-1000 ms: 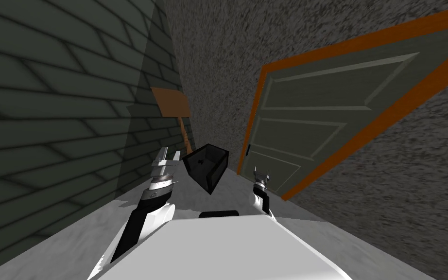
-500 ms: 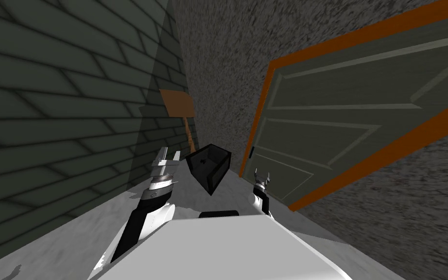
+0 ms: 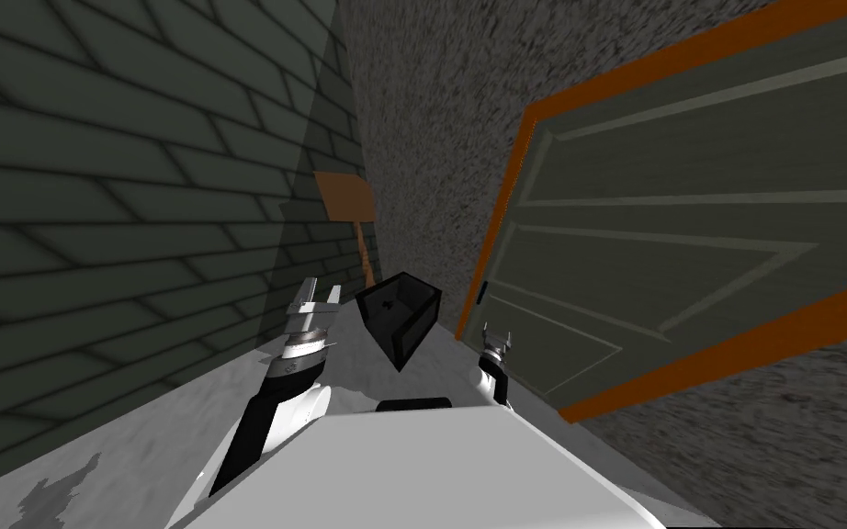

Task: Pull the door open

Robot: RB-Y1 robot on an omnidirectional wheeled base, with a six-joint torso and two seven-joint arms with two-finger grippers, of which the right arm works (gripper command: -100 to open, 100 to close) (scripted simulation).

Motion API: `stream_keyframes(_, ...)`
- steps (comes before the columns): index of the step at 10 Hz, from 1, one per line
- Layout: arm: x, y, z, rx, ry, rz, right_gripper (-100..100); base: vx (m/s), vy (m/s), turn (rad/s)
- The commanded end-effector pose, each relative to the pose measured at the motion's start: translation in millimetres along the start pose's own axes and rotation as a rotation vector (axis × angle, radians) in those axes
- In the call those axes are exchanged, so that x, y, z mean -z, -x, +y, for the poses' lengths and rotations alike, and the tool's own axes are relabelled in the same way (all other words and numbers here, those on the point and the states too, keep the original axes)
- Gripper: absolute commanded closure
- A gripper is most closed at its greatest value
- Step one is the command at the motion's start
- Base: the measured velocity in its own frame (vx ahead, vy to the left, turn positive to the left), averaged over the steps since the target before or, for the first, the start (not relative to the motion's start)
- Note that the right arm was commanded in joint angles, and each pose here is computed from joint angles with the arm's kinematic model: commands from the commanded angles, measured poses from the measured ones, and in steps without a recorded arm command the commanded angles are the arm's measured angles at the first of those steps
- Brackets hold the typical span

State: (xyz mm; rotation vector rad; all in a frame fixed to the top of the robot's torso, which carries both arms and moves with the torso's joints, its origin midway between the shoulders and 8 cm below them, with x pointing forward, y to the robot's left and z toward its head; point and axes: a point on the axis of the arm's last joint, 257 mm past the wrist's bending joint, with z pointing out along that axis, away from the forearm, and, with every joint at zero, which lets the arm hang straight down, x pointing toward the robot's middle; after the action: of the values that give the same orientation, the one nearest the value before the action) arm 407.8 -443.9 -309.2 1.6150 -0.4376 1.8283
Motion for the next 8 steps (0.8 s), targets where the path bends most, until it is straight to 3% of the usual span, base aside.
stream_keyframes(1,3.2,13.9,4.4,-0.030,0.024,-0.035,-100,0.092,-0.069,0.211)
stream_keyframes(8,14.1,54.2,19.3,-0.101,0.095,-0.128,-100,0.098,-0.071,0.140)
